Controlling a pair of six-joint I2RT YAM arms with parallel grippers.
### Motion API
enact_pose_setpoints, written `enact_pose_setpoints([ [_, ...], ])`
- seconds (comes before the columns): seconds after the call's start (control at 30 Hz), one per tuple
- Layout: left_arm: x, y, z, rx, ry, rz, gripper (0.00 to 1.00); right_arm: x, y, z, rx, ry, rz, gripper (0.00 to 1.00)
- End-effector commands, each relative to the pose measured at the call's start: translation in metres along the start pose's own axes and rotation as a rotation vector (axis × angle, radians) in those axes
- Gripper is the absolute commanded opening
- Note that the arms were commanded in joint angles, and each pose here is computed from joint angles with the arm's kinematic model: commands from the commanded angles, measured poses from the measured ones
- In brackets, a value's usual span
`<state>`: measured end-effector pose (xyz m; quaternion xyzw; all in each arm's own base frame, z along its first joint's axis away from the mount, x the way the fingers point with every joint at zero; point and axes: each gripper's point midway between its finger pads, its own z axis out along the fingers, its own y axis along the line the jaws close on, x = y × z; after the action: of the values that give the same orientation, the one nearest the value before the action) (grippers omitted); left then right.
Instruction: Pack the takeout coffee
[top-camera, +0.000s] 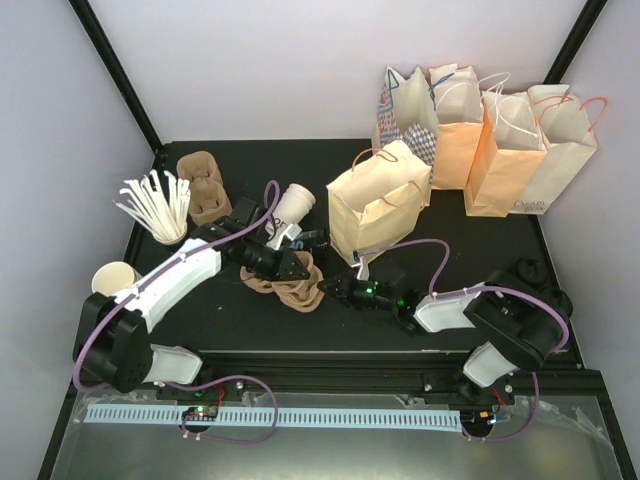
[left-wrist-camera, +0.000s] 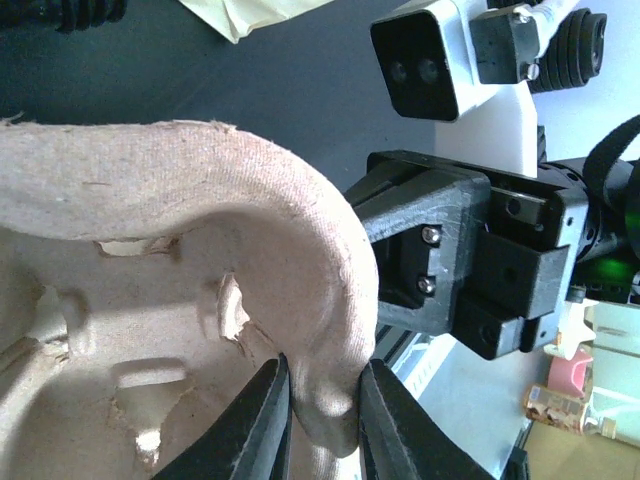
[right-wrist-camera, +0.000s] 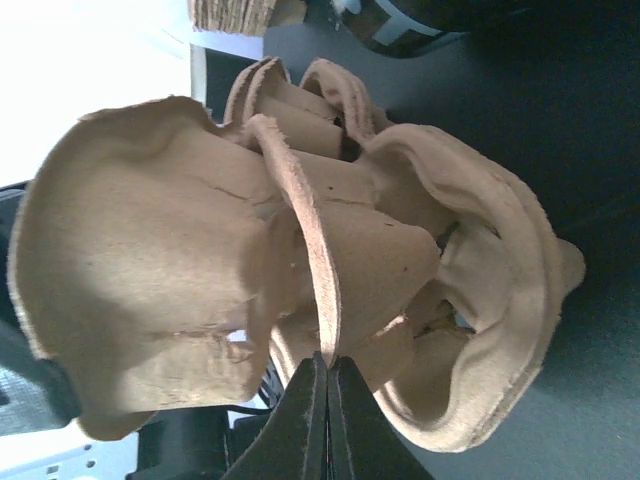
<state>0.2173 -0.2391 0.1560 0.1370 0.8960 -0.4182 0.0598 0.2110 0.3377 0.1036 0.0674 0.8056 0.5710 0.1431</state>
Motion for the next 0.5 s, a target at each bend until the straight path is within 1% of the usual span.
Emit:
enact_pose_setpoints([
  [0.0,-0.012,-0.021,-0.016,0.017,-0.039,0.075,0.21,0.004,-0.008,0.004,0.047,0.028,-0.013,0.01],
  [0.27,-0.014,-0.029,-0.033,-0.041,-0.025,0.098,0.21,0.004,-0.013,0.006,0.082,0.033,-0.006,0.01],
  [0.47,-0.011,-0.017,-0.023,-0.054,-0.003,0.081,0.21,0.001,-0.005,0.001,0.085,0.027,-0.040,0.01],
])
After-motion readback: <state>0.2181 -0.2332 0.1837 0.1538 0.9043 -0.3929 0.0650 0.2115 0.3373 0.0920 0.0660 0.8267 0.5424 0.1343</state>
